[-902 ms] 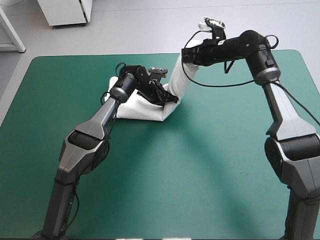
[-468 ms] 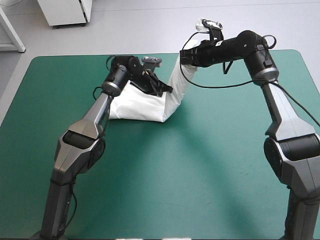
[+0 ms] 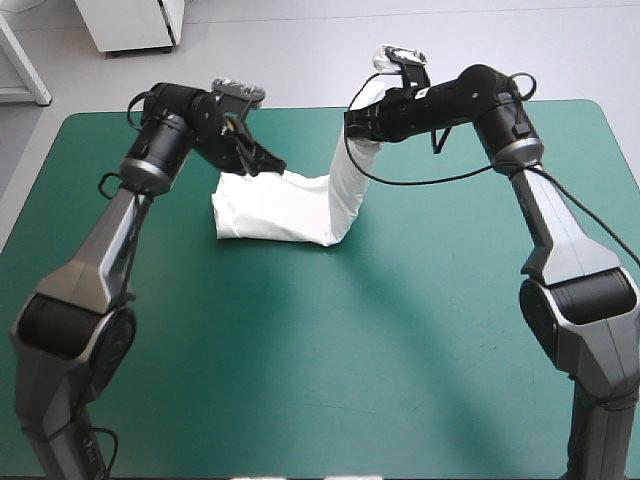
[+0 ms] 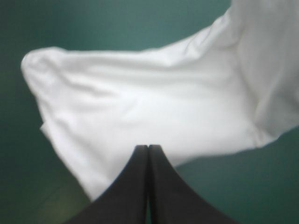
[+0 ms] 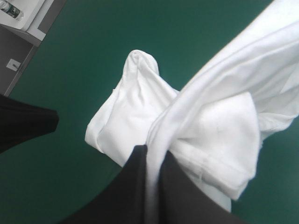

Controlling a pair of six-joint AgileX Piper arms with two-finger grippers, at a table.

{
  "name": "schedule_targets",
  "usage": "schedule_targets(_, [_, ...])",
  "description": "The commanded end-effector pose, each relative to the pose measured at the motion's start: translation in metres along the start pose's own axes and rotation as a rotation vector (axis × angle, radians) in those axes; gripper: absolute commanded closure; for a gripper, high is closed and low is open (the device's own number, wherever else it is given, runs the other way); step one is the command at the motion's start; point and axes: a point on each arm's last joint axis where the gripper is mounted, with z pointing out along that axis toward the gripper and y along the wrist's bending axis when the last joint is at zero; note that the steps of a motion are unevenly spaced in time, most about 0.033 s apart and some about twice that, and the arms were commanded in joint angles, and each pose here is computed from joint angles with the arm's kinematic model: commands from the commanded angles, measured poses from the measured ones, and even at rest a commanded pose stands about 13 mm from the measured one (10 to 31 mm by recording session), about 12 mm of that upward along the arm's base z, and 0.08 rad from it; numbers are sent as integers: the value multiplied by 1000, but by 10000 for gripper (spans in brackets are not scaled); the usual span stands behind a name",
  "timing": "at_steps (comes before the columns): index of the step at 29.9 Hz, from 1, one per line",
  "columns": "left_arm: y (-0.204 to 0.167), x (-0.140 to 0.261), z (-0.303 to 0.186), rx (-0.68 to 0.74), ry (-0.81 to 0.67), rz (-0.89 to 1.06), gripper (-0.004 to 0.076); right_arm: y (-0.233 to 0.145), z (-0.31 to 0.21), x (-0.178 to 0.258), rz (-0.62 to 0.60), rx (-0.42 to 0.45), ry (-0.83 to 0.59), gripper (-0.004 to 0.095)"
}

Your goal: Fold the cloth

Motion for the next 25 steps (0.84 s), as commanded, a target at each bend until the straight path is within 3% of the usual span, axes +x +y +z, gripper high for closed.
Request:
schedule_targets(1, [18, 42, -42, -68, 64, -47, 733, 39, -16, -17, -58, -72, -151, 923])
schedule_targets(6, [52, 119, -41, -63, 224, -216, 733, 57, 29, -12, -91, -135, -125, 916])
schedule_targets(8, [59, 142, -41, -74, 253, -258, 733, 67, 52, -8, -98, -188, -121, 831])
schedule_targets(10, [64, 163, -41, -94, 265, -286, 733, 77, 70, -6, -121, -233, -137, 644])
schedule_targets(14, [61, 184, -42, -109, 275, -295, 733, 93, 77, -8, -211, -248, -182, 25])
schedule_targets(15, [60, 185, -43, -108, 268, -296, 733, 94, 75, -10, -219, -238, -190, -39])
schedule_targets(18, [59, 185, -44, -100, 244, -302, 733, 92, 62, -16, -184, -189, -190, 4])
schedule_targets(21, [57, 184, -45, -88, 235, -309, 733, 81, 52, -13, -133, -133, -97, 62])
schedule_targets(25, [56, 183, -44, -67, 228, -301, 733, 55, 48, -5, -59, 8, 41, 147])
